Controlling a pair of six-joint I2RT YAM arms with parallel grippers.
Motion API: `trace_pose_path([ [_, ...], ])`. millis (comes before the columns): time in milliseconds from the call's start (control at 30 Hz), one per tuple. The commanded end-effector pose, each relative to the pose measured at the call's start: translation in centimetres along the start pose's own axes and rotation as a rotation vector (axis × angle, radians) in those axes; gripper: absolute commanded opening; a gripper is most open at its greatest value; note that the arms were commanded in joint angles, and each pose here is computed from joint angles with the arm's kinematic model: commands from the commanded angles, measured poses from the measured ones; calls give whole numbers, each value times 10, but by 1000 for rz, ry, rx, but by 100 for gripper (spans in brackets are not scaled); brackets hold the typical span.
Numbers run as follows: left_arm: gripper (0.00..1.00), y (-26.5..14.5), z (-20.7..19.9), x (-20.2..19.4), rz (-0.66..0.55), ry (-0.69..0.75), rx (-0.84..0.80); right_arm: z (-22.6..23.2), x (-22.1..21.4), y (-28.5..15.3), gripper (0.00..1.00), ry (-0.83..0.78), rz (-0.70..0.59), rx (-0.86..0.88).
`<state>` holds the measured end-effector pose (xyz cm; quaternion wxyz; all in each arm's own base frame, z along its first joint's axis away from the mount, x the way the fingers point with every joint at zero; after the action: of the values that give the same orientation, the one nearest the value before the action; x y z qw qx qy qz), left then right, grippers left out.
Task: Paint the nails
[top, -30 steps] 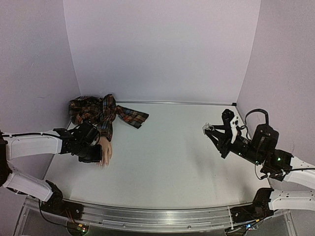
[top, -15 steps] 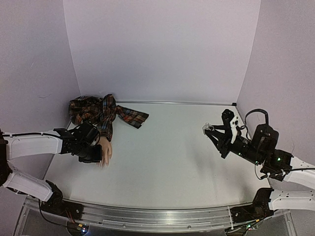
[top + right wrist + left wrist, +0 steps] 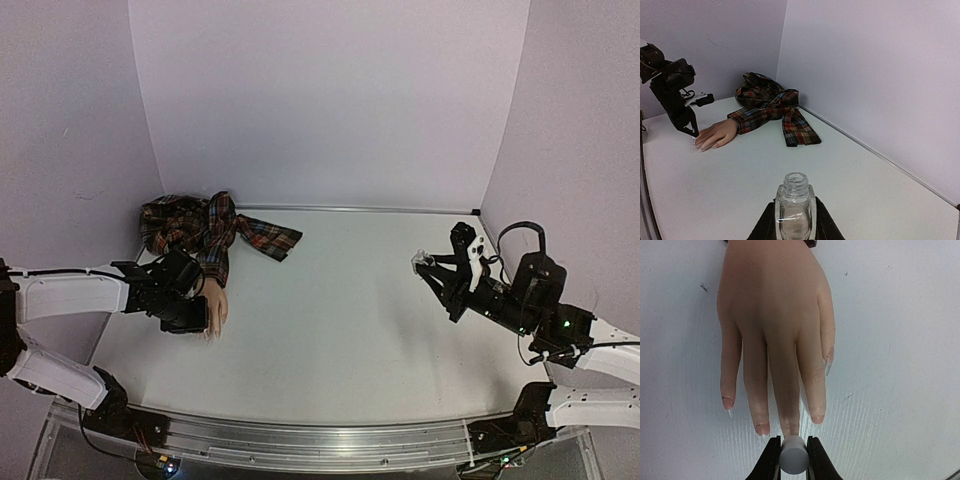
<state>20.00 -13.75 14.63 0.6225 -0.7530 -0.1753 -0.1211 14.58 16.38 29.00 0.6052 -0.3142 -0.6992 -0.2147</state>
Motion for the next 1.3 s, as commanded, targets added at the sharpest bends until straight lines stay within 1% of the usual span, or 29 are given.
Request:
trace_pose_path([
  [0,0,-4,1,-3,3,-21,-16,-2,9,-2,0,13,-56,-3],
  [267,0,-3,5,-8,26,-38,3,-2,10,-3,0,15,-62,-4],
  [400,0,-8,9,-13,21,-60,-1,-3,10,-3,0,14,-64,-3],
  [567,0,-31,5,-6,-69,-72,-90,-2,9,-2,0,16,-62,3],
  [667,0,-36,1,-1,-106,-69,-123,-2,10,-2,0,16,-63,2],
  [867,0,-22,-7,9,-86,-31,-76,-3,11,-6,0,20,-74,-8],
  [1267,0,-17,-2,11,-103,-25,-24,-3,10,-5,0,20,-72,-6],
])
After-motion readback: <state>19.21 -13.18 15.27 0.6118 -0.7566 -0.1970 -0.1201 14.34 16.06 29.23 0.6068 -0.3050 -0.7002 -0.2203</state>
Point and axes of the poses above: each gripper's point midway between its finger pads, its own y axis out along the fingers, its own z axis along the line the jaws close on, x = y × z, the point moved 10 cm from there along -y, back along the fingers
